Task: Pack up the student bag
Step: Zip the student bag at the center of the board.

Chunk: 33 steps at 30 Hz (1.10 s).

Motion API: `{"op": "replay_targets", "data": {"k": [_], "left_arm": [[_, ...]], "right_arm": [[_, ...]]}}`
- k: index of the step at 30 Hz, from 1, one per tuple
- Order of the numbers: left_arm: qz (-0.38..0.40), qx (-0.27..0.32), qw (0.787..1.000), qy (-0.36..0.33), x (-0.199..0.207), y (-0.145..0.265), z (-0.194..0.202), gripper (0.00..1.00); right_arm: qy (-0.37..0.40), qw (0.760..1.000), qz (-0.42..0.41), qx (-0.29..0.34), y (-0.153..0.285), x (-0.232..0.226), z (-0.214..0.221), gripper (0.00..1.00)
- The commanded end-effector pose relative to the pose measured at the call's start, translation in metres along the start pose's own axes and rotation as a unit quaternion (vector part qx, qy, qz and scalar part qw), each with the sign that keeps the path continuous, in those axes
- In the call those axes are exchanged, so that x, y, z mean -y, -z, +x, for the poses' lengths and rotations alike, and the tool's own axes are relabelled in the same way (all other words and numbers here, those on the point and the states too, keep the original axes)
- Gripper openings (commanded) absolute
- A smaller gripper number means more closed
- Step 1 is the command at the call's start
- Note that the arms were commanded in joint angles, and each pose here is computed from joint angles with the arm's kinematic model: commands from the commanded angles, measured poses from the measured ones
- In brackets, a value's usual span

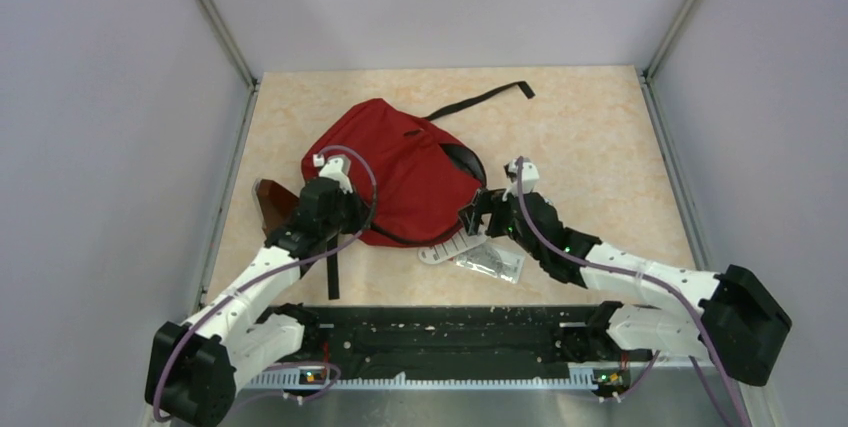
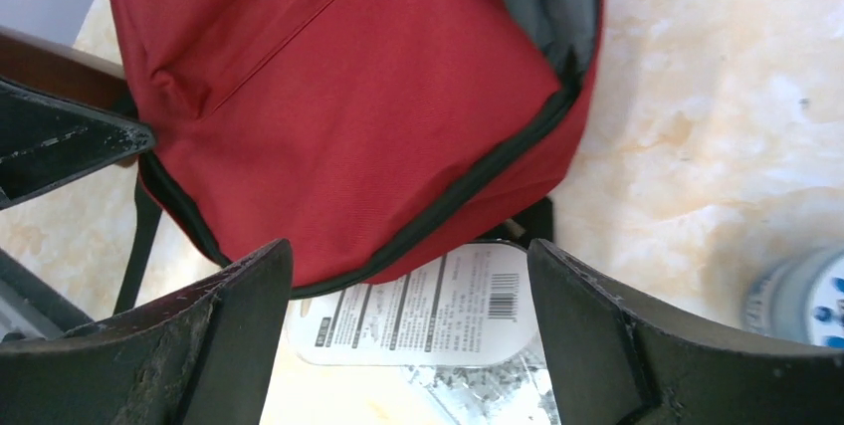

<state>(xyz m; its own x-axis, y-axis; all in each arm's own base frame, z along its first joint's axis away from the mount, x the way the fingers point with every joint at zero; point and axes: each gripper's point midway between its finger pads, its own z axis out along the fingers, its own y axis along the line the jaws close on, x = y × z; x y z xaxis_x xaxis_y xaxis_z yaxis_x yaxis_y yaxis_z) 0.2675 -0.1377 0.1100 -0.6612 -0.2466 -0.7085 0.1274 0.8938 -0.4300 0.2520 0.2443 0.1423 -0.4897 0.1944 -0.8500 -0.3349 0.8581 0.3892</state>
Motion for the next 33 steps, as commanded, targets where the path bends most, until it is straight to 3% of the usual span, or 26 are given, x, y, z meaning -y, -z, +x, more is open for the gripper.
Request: {"op": "replay_targets", "data": {"k": [1,5,9,12,15,24,33], "left_arm": [[0.051,-0.006,0.999,0.002,0.027,0.005,0.000,0.00],[0.056,-0.022,0.998,-0.016,0.042,0.004,0.008,0.00],[0.029,-0.032,0.999,-0.020,0.045,0.002,0.016,0.00],[0.022,-0.024,0.999,0.002,0.051,0.002,0.017,0.00],[0.040,-0.016,0.999,0.014,0.064,0.001,0.021,0.00],[0.077,-0.033,0.996,0.012,0.102,-0.013,0.036,0.00],[0.129,-0.043,0.991,-0.022,0.172,-0.029,0.047,0.00]], "right_arm": [[-0.028,0.998,-0.047,-0.001,-0.013,-0.019,0.008,0.86],[-0.033,0.999,-0.028,-0.032,-0.034,-0.013,0.035,0.79],[-0.043,0.997,-0.033,-0.054,-0.048,-0.017,0.054,0.52],[-0.053,0.996,-0.037,-0.066,-0.055,-0.020,0.065,0.24],[-0.060,0.995,-0.036,-0.073,-0.061,-0.022,0.074,0.02],[-0.070,0.991,-0.053,-0.101,-0.074,-0.034,0.099,0.00],[-0.072,0.990,-0.053,-0.105,-0.077,-0.038,0.103,0.00]]}}
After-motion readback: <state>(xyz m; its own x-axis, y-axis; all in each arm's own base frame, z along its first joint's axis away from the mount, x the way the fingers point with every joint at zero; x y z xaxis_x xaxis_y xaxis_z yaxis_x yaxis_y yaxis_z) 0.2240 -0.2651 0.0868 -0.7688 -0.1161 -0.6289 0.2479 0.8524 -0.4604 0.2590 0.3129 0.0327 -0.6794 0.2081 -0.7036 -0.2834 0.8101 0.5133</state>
